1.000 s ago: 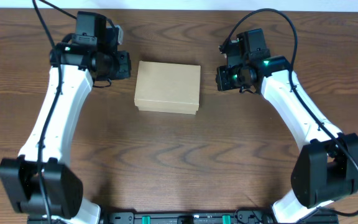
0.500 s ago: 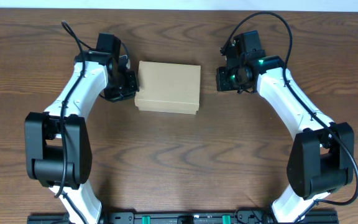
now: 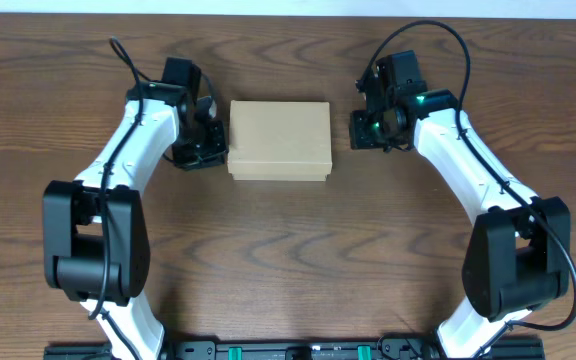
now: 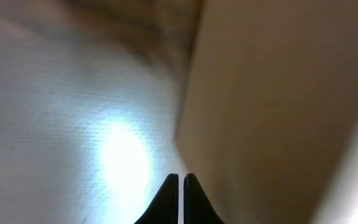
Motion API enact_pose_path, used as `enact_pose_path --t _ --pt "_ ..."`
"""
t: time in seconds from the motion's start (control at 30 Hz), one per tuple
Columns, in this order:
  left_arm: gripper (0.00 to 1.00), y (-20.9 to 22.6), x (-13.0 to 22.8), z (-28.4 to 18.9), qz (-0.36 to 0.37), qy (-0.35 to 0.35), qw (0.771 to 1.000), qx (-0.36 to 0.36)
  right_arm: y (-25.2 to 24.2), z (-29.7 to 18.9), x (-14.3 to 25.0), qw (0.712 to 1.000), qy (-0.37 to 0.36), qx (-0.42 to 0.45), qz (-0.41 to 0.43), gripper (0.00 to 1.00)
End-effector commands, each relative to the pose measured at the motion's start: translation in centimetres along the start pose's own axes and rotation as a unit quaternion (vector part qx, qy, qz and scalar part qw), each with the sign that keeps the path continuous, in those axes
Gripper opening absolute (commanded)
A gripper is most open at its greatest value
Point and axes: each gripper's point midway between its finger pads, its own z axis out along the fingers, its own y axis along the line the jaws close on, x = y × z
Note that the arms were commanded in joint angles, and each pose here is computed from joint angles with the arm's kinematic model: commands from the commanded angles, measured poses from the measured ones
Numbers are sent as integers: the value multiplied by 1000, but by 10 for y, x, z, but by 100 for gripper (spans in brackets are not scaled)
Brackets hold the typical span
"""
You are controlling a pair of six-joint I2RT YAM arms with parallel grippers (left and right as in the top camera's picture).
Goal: Pack container
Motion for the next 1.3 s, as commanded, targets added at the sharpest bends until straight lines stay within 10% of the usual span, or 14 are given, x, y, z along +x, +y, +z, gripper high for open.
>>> enact_pose_path --t 0.0,0.33,0.8,0.83,0.87,0.9,1.27 --pt "6 11 -8 -48 6 -57 998 -15 0 -45 -15 999 -48 1 7 1" --pt "6 -2 65 -163 91 -171 981 -32 22 -158 31 993 -117 -1 -32 1" --pt "6 21 163 -139 104 -293 948 61 5 -148 183 965 -253 -61 -22 3" --pt "6 20 164 -141 103 -301 946 64 5 -150 184 962 -264 -63 -24 22" --pt "25 21 164 -143 98 -305 945 65 6 -153 185 959 -273 -66 -26 67" --pt "85 21 164 -143 92 -308 945 66 6 -154 188 958 -275 -71 -21 99" --pt "95 32 180 -129 77 -261 961 50 10 -151 197 963 -253 -96 16 99"
